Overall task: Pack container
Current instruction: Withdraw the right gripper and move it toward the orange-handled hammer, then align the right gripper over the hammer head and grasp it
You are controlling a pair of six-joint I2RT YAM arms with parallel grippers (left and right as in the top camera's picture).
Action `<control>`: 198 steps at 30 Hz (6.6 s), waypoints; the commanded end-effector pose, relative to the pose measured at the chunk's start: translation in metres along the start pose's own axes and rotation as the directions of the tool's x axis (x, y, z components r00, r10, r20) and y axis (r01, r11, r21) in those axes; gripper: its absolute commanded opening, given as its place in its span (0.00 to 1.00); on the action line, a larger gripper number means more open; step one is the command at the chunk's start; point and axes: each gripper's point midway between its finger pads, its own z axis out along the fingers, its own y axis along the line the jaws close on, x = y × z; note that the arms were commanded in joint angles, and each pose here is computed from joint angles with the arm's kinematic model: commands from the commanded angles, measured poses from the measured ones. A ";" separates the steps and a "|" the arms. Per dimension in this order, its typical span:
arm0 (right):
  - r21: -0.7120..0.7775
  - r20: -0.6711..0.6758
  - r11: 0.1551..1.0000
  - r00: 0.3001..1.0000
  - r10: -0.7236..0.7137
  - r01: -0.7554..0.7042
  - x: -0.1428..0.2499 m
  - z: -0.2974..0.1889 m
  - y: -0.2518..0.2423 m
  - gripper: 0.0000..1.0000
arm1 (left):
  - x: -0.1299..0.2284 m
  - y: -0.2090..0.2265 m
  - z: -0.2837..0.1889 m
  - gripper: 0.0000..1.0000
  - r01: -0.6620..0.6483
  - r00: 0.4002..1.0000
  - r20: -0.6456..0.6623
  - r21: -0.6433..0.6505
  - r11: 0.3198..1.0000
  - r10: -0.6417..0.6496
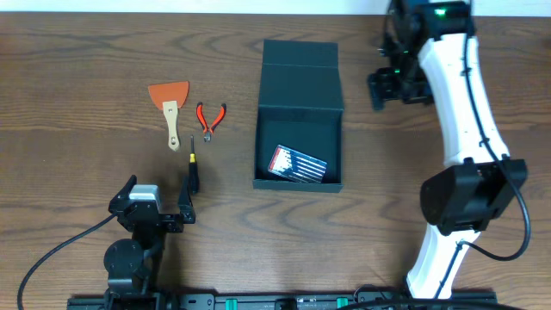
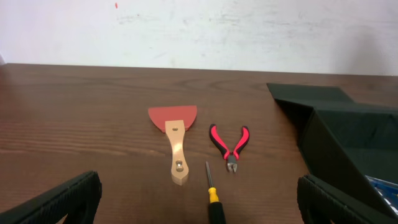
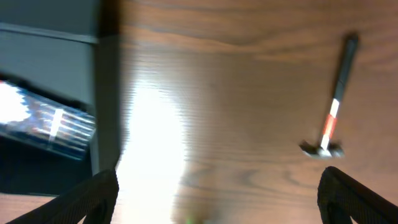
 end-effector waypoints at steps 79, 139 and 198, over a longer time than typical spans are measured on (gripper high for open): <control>-0.008 0.241 0.928 0.900 0.362 -0.371 0.129 0.112 -0.160 0.99 | 0.002 -0.002 0.000 0.99 -0.014 1.000 0.000 0.009 1.000 0.014; -0.044 0.166 0.962 0.948 0.272 -0.269 0.108 0.203 -0.176 0.85 | 0.002 -0.002 0.000 0.98 -0.014 1.000 0.000 0.009 1.000 0.014; -0.137 0.154 0.966 0.959 0.238 -0.218 0.084 0.199 -0.114 0.75 | 0.002 -0.002 0.000 0.99 -0.014 1.000 0.000 0.009 1.000 0.014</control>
